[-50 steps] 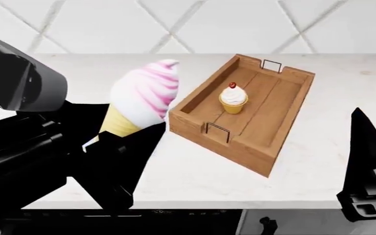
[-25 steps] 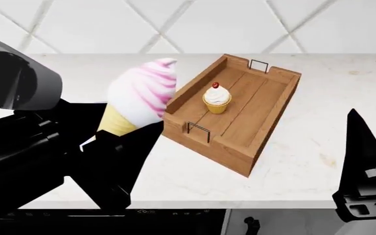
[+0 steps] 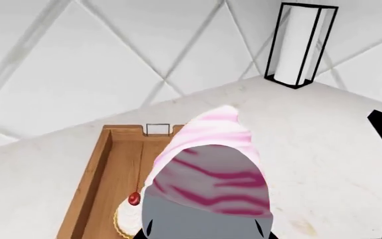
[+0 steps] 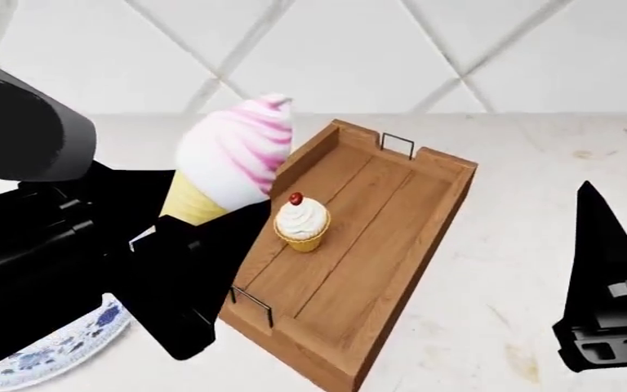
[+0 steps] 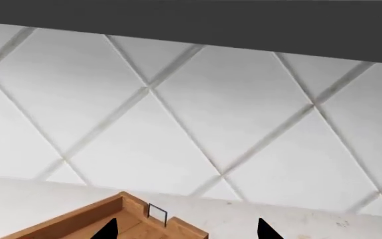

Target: Move the dessert items from the plate to the tray.

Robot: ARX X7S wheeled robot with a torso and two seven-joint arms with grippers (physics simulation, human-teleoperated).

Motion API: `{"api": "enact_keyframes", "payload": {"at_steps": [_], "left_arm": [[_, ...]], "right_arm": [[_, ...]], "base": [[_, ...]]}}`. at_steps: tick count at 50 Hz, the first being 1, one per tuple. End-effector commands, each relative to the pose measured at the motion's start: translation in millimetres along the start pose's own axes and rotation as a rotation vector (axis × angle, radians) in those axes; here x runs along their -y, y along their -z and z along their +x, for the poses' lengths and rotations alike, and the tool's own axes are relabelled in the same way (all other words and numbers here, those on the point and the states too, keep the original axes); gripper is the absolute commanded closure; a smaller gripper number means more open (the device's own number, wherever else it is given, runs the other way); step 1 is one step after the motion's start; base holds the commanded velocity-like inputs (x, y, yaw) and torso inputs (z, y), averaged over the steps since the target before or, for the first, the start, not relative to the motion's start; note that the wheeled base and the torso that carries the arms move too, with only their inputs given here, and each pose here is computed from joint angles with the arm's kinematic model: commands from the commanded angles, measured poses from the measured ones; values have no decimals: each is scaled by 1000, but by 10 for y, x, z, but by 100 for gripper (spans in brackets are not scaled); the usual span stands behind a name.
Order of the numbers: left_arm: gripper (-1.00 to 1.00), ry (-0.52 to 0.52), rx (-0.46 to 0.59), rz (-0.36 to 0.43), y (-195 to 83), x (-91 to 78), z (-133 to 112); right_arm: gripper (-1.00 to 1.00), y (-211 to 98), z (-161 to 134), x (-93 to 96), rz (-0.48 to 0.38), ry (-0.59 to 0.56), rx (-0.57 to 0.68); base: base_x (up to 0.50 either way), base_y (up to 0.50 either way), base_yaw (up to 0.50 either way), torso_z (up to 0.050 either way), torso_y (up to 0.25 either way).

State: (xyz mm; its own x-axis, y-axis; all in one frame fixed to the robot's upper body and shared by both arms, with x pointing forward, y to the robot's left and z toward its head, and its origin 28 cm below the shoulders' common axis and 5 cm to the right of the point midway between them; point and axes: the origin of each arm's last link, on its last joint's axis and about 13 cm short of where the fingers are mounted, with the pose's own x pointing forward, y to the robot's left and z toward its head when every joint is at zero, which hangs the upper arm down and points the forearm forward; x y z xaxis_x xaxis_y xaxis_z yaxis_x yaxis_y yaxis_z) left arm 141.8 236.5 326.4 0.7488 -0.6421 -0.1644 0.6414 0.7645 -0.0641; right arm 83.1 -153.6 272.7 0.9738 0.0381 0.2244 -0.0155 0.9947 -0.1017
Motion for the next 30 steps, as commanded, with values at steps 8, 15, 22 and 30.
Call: {"api": "enact_keyframes", "payload": {"at_steps": [8, 15, 22, 30], "left_arm": [[100, -7, 4, -8, -21, 1, -8], [100, -6, -3, -6, -58, 6, -5], [100, 0, -33, 14, -288, 42, 0], [100, -23, -119, 40, -683, 40, 143]], "right_arm": [[-100, -1, -3, -4, -5, 7, -3], [-100, 7, -6, 0, -3, 12, 0], [-100, 1, -4, 15, 4, 13, 2], [-100, -21, -8, 44, 12, 21, 4]], "base": [[147, -9, 0, 0, 1], [0, 0, 0, 0, 0], [0, 0, 0, 0, 0], [0, 0, 0, 0, 0]]}}
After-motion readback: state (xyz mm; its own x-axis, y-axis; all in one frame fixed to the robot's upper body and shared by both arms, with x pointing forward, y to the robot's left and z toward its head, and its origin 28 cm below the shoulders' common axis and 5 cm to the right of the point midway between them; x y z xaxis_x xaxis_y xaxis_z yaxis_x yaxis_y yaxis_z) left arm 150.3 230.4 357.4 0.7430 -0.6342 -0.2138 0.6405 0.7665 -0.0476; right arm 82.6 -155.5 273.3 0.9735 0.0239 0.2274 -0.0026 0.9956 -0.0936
